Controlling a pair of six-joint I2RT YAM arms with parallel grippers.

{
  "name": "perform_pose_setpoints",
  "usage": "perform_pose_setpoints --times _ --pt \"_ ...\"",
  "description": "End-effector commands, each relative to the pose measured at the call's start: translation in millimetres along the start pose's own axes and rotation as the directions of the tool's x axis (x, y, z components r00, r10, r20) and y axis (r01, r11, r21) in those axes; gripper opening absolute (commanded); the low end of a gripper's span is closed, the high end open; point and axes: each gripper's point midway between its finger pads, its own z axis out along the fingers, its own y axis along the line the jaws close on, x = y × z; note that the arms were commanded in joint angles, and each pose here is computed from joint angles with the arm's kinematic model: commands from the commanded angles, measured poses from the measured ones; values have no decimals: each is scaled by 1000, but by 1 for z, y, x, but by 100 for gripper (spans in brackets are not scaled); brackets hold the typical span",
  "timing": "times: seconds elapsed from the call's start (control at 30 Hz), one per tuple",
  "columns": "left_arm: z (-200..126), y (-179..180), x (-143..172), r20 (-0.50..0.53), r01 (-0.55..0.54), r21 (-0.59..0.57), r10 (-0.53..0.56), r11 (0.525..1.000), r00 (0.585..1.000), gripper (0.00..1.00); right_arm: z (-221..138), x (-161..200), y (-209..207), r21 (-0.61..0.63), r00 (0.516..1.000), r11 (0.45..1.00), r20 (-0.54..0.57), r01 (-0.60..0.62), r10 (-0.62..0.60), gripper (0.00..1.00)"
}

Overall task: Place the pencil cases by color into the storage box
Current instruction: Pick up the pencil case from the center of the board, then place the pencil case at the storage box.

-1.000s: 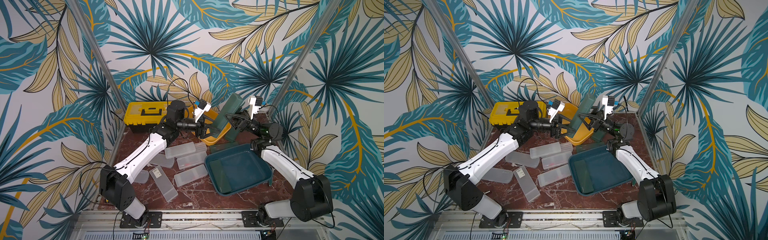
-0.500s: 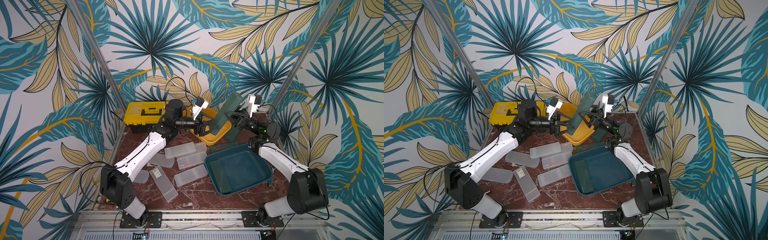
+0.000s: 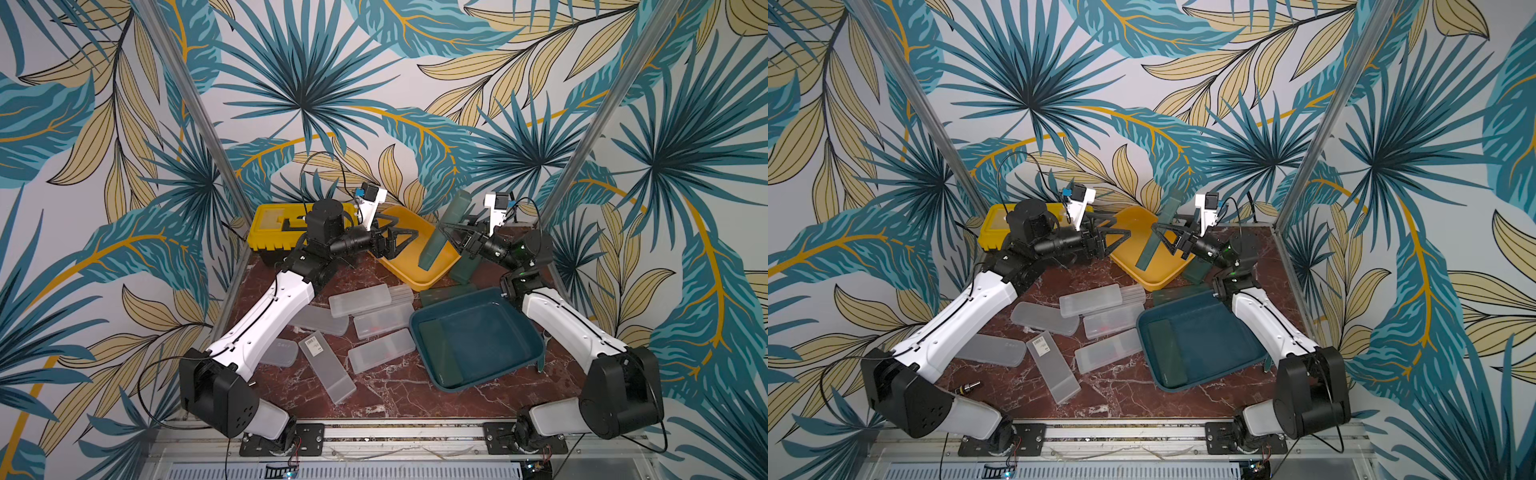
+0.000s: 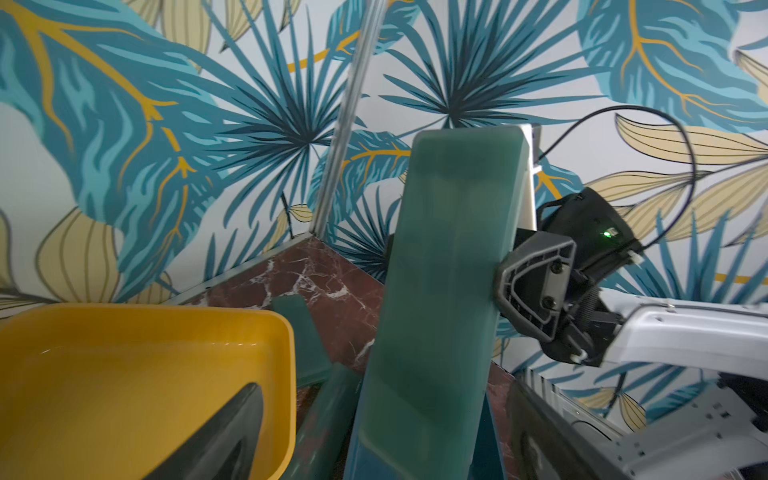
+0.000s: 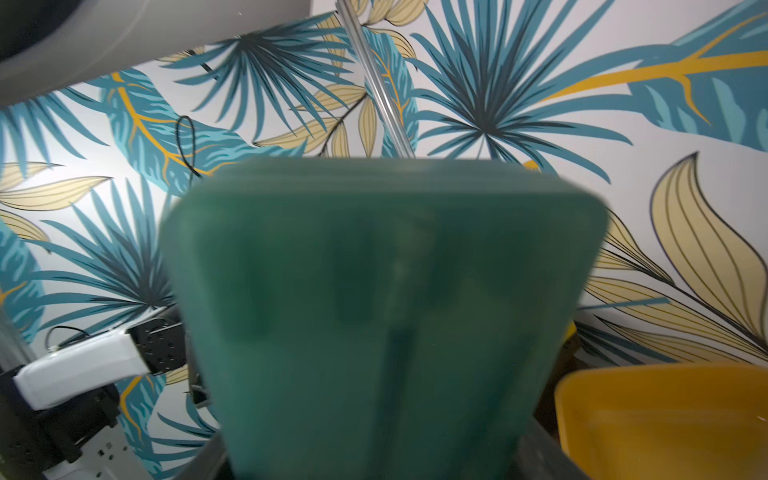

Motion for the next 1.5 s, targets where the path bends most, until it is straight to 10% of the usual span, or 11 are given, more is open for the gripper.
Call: perform_pose_setpoints --times 0.0,0.33,0.6,1.0,1.47 --pt "-8 38 5 30 70 -186 -65 980 997 92 -9 8 -23 183 995 981 -86 66 -51 60" --pt "-22 87 58 -51 156 -443 -199 883 979 92 -65 79 -80 564 937 823 -319 69 140 60" --pt "-32 85 122 -237 1 -600 -179 800 955 91 -126 125 -74 704 866 695 -431 145 256 60" --pt "-38 61 204 -368 -17 -588 -248 809 896 91 -183 182 -75 800 756 546 -514 251 405 60" --pt "-29 54 224 -374 -13 -563 -241 827 895 91 -188 224 -82 783 648 492 -606 381 462 61"
